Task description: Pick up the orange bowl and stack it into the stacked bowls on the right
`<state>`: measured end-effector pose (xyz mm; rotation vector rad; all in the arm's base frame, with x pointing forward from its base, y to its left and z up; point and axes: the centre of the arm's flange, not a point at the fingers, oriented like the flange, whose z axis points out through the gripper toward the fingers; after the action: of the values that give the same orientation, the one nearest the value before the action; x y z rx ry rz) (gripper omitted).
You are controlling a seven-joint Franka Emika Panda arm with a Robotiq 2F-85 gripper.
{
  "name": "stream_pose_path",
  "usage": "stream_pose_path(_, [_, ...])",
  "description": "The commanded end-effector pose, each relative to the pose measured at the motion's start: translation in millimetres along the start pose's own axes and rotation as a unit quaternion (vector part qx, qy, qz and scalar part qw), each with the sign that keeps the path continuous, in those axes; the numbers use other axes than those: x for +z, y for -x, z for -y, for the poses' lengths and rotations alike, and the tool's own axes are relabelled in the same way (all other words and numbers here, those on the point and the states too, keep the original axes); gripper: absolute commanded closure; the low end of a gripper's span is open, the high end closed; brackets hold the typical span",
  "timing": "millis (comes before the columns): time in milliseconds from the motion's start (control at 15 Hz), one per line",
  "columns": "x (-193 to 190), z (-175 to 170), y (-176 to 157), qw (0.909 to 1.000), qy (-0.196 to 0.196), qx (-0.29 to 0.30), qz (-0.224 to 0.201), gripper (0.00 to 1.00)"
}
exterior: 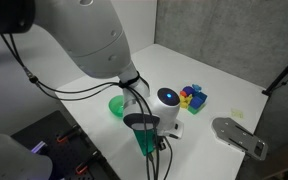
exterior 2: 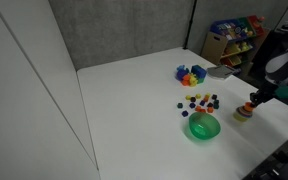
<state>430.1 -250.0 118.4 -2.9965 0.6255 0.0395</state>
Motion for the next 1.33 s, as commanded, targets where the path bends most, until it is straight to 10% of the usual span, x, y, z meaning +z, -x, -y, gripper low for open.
stream_pose_path(0, [-0.5, -5.2, -2.1, 0.9998, -0.016, -0.01, -0.005, 0.61])
stream_pose_path(533, [-12.7, 2.4, 4.7, 0.9988, -0.027, -0.038, -0.011, 0.01])
stream_pose_path(1267, [-56.8, 124.2, 12.3, 0.9935, 0.049, -0.102, -0.005, 0.0])
